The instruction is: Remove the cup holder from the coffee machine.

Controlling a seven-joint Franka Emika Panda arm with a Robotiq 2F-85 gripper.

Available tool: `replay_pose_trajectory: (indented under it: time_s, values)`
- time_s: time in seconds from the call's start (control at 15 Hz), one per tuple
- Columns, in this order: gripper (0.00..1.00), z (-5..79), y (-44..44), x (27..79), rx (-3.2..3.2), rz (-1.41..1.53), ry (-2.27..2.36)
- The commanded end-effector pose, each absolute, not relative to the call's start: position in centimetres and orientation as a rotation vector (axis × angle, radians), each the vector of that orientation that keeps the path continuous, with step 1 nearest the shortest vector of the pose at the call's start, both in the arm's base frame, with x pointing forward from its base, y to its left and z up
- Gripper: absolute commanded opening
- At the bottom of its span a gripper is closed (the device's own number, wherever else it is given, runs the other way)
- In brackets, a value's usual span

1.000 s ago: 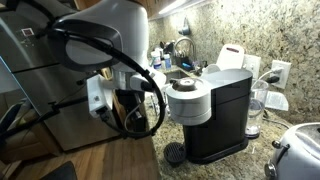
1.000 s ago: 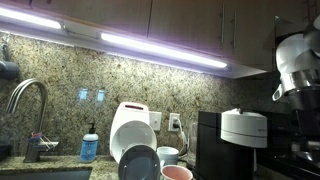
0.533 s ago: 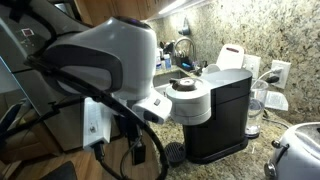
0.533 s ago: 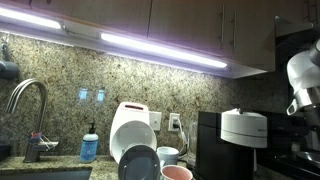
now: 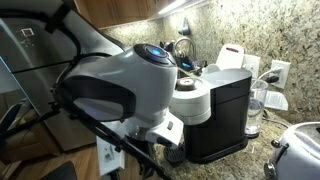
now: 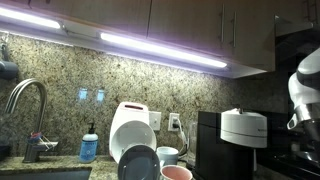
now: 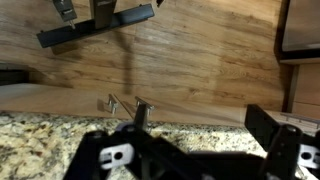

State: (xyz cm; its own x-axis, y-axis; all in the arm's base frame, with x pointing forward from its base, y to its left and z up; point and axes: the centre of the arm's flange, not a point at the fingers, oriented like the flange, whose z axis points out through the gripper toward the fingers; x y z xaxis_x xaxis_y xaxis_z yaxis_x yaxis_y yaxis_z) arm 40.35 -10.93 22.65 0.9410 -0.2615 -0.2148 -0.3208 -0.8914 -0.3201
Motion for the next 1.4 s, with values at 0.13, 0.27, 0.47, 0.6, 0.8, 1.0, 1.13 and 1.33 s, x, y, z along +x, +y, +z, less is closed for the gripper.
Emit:
replay_pose_trajectory:
  time_s: [0.13, 0.27, 0.47, 0.6, 0.8, 1.0, 1.13, 1.33]
  values:
    - [1.00, 19.7, -12.0, 43.6, -2.674, 0.181, 0.431]
    - [1.00, 19.1, -12.3, 44.7, -2.646, 0.137, 0.483]
    - [1.00, 18.6, -13.0, 45.8, -2.538, 0.146, 0.439]
    - [1.00, 18.1, -13.4, 46.1, -2.480, 0.172, 0.373]
    - [1.00, 18.2, -13.0, 45.2, -2.507, 0.184, 0.391]
    - [1.00, 18.0, -13.0, 45.1, -2.507, 0.189, 0.393]
    - [1.00, 18.0, -12.9, 45.1, -2.508, 0.190, 0.390]
    - [1.00, 18.3, -12.6, 45.3, -2.507, 0.180, 0.379]
